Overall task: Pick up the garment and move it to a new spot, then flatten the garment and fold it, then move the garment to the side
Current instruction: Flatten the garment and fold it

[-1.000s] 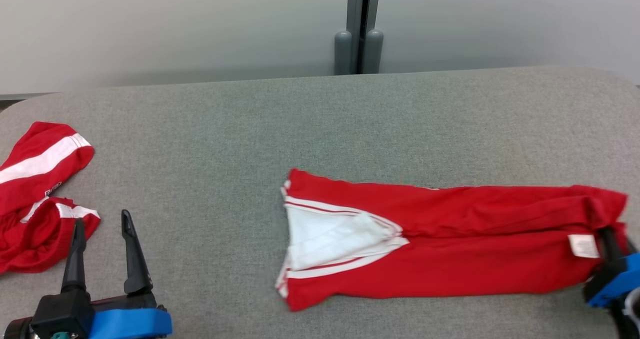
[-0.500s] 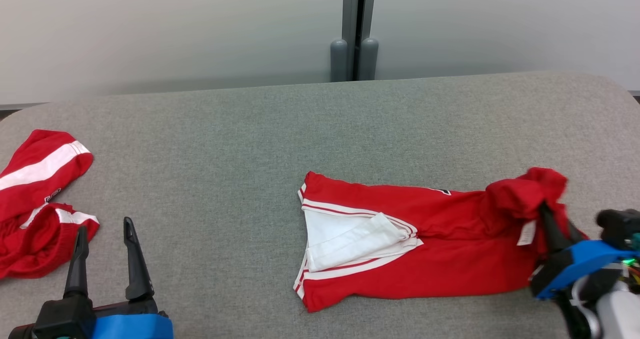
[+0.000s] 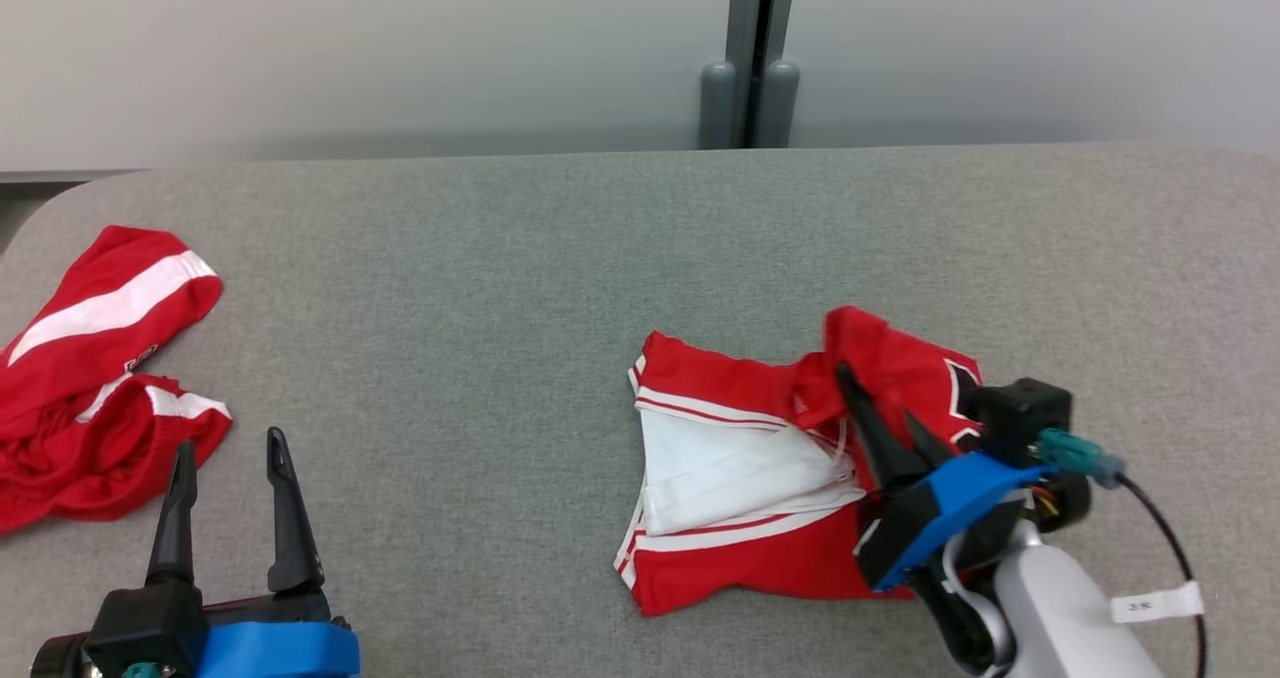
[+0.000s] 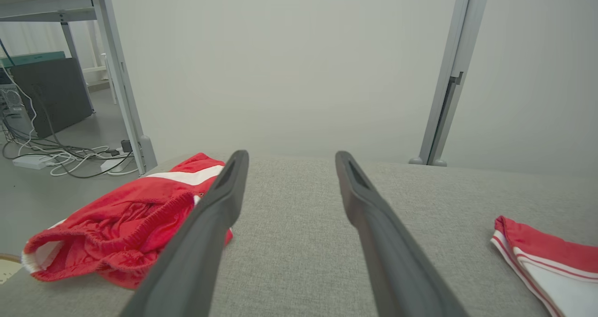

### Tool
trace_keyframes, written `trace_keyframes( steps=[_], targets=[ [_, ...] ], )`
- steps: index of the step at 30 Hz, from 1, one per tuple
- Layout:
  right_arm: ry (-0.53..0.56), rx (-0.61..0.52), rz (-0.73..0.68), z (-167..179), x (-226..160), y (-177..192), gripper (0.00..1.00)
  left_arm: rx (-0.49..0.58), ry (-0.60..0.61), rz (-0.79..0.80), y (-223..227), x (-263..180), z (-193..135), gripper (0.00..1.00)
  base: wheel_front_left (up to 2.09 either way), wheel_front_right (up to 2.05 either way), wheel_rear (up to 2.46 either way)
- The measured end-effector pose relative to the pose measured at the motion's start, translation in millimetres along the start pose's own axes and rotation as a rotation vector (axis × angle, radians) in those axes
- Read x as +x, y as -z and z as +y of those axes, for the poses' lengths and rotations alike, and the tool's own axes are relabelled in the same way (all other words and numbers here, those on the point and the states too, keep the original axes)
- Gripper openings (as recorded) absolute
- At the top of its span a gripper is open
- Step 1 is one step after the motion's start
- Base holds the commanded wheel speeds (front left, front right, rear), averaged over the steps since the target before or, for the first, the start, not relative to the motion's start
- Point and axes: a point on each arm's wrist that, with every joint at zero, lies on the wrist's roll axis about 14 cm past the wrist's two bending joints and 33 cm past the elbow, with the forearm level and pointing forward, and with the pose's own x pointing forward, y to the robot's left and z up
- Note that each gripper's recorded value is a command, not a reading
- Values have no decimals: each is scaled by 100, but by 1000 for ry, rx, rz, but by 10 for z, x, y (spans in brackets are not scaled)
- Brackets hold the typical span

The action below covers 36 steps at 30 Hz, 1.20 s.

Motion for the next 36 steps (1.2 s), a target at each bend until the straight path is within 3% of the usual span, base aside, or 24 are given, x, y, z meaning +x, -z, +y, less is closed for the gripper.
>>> trace_keyframes(
  steps=[10,16,17,18,27,36],
  targets=[
    [-175,37,47,605,260,177,0,3,-18,10,28,-3,74,100,0,0,0],
    [-215,56,75,739,335,288,1,2,-23,16,46,-6,89,100,0,0,0],
    [-213,52,81,732,338,312,55,0,-23,15,44,-5,86,100,0,0,0],
    [-212,54,84,727,340,329,100,-2,-22,15,43,-6,81,100,0,0,0],
    [-152,13,-53,523,299,42,100,-13,2,5,12,-10,-8,100,0,0,0],
    [60,-102,-238,-296,-162,-467,100,-22,66,-21,-70,-1,-213,100,0,0,0]
  ],
)
